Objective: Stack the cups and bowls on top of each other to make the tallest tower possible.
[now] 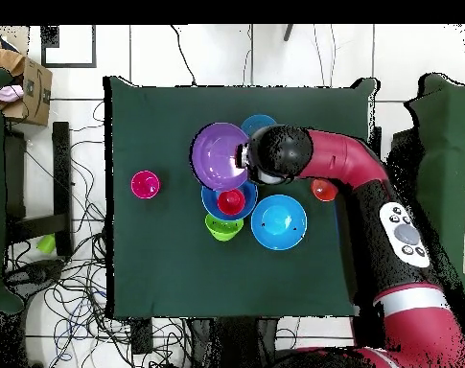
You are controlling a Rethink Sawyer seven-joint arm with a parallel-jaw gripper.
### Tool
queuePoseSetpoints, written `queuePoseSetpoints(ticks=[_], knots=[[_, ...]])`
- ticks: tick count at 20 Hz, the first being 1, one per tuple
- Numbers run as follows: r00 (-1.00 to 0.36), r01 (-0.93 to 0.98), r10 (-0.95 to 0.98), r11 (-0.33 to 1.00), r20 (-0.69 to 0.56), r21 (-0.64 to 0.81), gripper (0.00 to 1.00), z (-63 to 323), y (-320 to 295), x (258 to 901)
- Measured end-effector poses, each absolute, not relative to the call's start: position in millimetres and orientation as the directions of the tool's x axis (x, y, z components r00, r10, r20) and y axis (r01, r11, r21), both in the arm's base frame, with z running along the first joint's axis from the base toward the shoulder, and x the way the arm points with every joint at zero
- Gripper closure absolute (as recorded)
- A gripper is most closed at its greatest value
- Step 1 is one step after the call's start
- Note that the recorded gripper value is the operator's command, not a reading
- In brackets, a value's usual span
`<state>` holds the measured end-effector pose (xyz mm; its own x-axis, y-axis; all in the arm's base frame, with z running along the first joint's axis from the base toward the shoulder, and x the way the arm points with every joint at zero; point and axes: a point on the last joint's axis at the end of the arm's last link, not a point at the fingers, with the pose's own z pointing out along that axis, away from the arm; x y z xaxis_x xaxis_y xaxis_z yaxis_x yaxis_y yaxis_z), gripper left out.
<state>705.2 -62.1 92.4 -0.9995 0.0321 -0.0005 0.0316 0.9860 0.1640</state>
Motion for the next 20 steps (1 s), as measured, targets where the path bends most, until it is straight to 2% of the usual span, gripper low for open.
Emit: queuePoseSetpoints(ticks=[11,20], knots=[[-1.000,0.023,0.027,0.979,-0.017,0.202,1.00,122.1,-50.2,705.1],[-0.999,0.035,0.036,0.975,-0.003,0.219,1.00,126.3,-59.9,704.6]])
